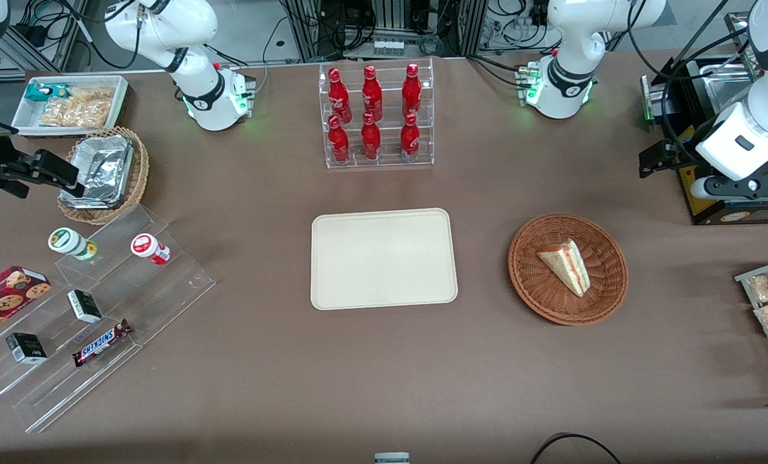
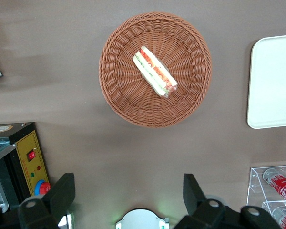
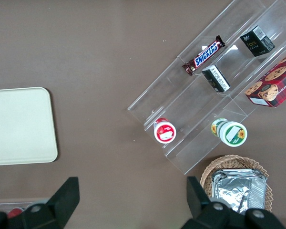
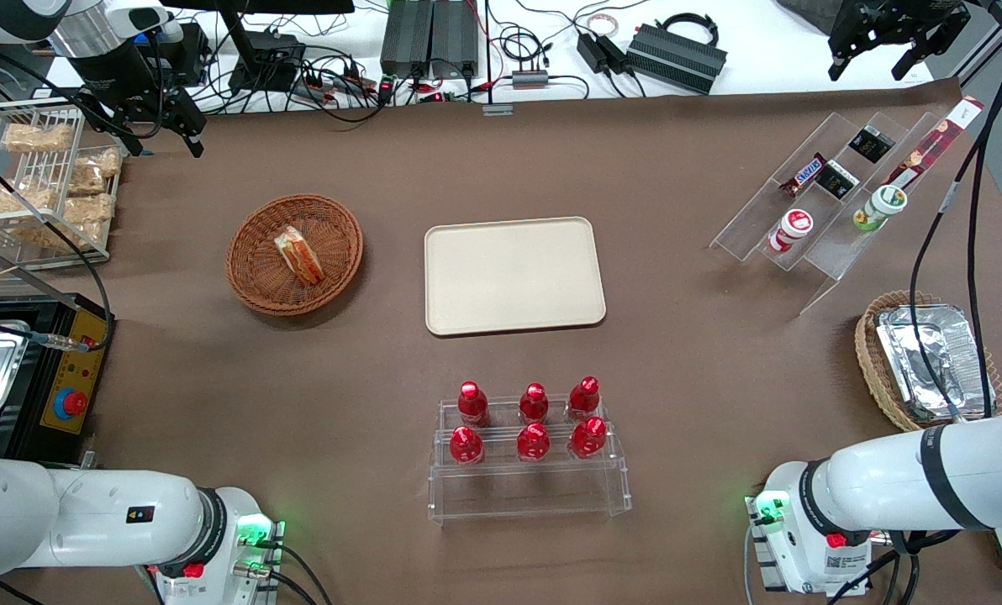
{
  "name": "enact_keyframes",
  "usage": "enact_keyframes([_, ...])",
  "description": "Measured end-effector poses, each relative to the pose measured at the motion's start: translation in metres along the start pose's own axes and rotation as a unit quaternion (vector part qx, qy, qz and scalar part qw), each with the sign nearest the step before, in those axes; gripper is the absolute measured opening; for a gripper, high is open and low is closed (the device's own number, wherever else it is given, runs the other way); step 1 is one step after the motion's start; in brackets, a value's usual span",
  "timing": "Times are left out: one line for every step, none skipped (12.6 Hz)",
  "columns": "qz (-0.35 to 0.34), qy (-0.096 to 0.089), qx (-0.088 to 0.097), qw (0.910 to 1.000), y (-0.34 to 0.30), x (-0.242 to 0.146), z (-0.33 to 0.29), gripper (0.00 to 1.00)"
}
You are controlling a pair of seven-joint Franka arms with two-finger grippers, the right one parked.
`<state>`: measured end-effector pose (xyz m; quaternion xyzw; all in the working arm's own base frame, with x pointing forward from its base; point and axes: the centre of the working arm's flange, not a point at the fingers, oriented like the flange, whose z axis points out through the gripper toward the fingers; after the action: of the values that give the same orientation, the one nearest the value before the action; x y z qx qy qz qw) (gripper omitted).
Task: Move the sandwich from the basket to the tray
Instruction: 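Move the left gripper over the wicker basket above the sandwich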
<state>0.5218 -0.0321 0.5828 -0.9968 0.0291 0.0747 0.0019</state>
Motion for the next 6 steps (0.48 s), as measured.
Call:
enact_keyframes([0.000,0.000,0.000,1.0000,0.000,0.000,0.000,1.00])
enact_keyframes([0.001,0.000,0.000,1.0000,0.001,0.000,0.000,1.00])
enact_keyframes([0.001,0.000,0.000,1.0000,0.001,0.000,0.000,1.00])
enact_keyframes([0.001,-0.002,0.000,1.0000,0.002,0.001,0.002,1.00])
enact_keyframes([0.002,-0.008,0.000,1.0000,0.002,0.003,0.007,1.00])
enact_keyframes([0.002,-0.015,0.000,0.9999,0.002,0.006,0.015,1.00])
